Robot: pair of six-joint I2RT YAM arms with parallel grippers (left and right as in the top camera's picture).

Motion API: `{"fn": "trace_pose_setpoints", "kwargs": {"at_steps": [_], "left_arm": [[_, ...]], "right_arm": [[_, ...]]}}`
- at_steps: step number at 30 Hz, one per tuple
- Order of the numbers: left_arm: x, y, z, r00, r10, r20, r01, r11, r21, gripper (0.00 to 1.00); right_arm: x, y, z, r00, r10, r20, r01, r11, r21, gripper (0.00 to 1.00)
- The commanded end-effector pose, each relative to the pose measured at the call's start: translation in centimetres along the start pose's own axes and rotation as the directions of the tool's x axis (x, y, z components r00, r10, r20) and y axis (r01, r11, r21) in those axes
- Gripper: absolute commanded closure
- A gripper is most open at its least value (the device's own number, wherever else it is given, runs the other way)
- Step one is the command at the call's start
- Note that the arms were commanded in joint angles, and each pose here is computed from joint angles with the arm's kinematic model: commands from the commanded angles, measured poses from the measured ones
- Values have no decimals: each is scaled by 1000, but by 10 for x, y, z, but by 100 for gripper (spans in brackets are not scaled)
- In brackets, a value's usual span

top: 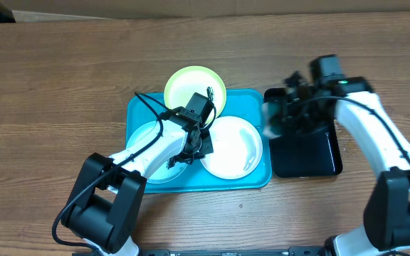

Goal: Clean dirty plates on tray and stack at the side

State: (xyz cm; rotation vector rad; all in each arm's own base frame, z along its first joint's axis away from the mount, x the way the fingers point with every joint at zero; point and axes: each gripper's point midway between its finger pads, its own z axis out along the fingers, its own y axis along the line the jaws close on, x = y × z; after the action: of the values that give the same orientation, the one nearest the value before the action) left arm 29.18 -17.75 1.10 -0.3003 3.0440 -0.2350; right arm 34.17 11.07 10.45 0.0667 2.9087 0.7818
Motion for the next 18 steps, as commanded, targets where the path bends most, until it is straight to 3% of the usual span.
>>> {"fn": "trace_pose_setpoints", "kwargs": {"at_steps": [1, 9, 18], "left_arm": [[2, -7, 1, 1000, 23, -12, -22, 1000, 15, 96], [4, -10, 1, 999, 34, -10, -34, 999, 19, 96], [4, -15, 2, 999, 47, 2, -47, 999, 24, 96]], "right_arm": [[-16, -59, -19, 995, 21, 102, -50, 955, 292, 96], [-10, -108, -15, 993, 16, 117, -75, 852, 518, 96], [-3, -120, -3, 995, -15, 100, -41, 841, 539, 96]]}}
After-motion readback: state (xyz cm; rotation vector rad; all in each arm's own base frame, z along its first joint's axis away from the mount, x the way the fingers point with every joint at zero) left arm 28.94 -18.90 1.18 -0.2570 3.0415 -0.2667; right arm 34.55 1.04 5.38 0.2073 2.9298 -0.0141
